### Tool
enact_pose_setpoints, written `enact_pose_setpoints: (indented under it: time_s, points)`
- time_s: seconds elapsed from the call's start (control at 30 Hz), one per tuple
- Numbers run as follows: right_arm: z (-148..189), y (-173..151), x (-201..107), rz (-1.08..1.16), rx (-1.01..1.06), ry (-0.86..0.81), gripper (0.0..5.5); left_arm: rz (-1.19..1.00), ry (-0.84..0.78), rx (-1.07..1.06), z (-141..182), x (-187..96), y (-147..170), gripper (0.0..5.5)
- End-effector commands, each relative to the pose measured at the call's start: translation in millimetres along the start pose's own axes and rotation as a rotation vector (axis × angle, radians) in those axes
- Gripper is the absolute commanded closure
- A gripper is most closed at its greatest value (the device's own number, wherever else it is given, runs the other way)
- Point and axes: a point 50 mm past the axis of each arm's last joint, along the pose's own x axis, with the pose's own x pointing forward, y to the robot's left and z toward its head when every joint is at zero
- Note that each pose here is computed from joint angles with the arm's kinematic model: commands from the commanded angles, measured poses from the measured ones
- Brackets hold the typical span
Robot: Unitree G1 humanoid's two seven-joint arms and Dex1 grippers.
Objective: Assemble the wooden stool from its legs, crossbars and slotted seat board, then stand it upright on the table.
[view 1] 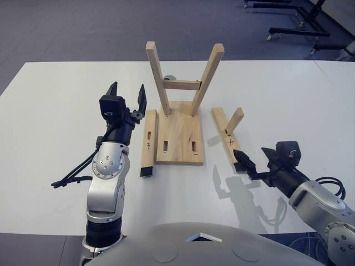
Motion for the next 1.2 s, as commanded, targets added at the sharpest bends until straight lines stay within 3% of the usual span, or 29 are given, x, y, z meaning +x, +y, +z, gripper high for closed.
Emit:
enact_pose_setpoints:
  time_s: [0.03, 0.4, 0.77, 1.03, 1.2]
  points:
    - [-3, 7, 9, 0.019, -0.123, 0.056, 0.12, -0.005, 0.015, 0.003, 0, 0, 0, 1.94]
    - [-19, -6, 51, -0.047, -0.164, 0.218, 0.12, -0.038, 0.005, -0.006, -1, 9, -4, 1.94]
    - [-25, -13, 55, -0.077, -0.171, 0.273, 2.02, -0.044, -0.026, -0.008, 0, 17, -3, 1.94]
    - [-21, -18, 58, -0.035, -0.389, 0.22, 3.37, -0.071, -0.047, 0.011, 1, 20, -5, 1.94]
    - [-25, -40, 66, -0.032, -0.321, 0.168, 3.37, -0.051, -0.101, 0.018, 3, 24, 0, 1.94]
